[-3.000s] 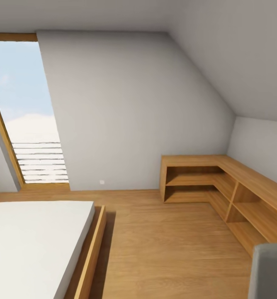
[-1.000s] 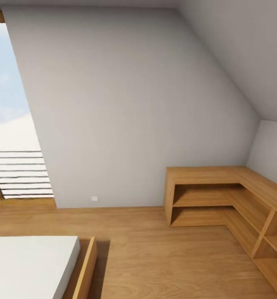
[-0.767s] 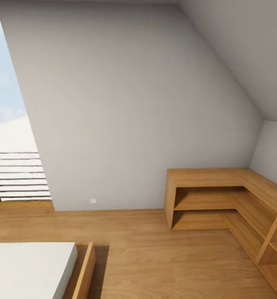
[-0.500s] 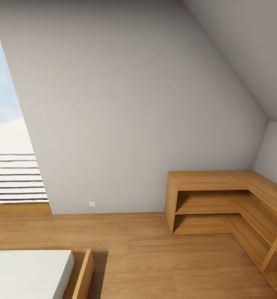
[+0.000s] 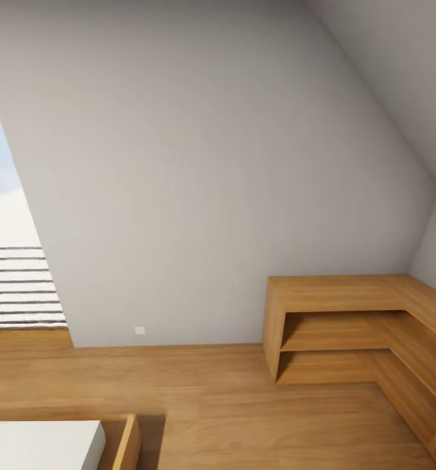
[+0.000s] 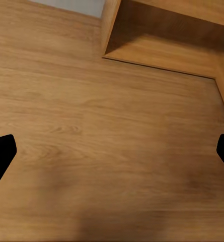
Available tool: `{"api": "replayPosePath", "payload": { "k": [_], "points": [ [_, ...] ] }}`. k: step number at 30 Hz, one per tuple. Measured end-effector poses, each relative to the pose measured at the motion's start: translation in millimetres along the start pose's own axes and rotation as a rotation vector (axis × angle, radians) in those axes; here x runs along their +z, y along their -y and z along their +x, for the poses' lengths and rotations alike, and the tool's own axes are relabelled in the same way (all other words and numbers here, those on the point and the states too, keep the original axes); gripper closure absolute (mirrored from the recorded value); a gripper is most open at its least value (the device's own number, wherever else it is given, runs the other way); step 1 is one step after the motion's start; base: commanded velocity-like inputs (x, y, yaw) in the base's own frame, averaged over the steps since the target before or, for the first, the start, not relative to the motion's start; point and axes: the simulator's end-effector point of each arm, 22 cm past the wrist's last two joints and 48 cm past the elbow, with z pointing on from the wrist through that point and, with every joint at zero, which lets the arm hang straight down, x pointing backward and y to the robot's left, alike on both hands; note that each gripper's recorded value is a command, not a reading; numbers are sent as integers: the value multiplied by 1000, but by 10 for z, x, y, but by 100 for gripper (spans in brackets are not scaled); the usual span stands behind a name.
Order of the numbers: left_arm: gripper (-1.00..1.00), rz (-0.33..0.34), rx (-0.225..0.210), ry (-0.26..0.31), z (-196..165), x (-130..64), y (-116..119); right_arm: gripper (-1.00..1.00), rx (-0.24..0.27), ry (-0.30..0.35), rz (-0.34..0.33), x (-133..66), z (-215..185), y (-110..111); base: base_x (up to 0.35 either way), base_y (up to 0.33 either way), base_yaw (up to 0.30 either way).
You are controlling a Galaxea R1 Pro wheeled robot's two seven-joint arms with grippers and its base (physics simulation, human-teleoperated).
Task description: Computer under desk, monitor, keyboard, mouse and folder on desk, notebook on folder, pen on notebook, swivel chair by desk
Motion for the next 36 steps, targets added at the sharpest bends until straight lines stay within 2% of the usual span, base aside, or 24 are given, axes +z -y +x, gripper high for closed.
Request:
{"api": "replayPosePath", "payload": {
  "k": [12, 25, 32, 36],
  "points": [
    [-100, 0, 0, 1, -2, 1, 0, -100, 0, 1, -1, 0, -3, -1, 320, 0, -12],
    [-100, 3, -2, 11, -34, 10, 11, -100, 0, 13, 2, 13, -44, 12, 310, -45, -152],
    [-100, 2, -4, 15, -52, 18, 9, -100, -1, 13, 9, 13, -40, 42, 109, -109, -174],
    [-100, -2, -3, 6, -3, 8, -16, -100, -22, -26, 16, -69, 135, 108, 9, -13, -169]
  ]
}}
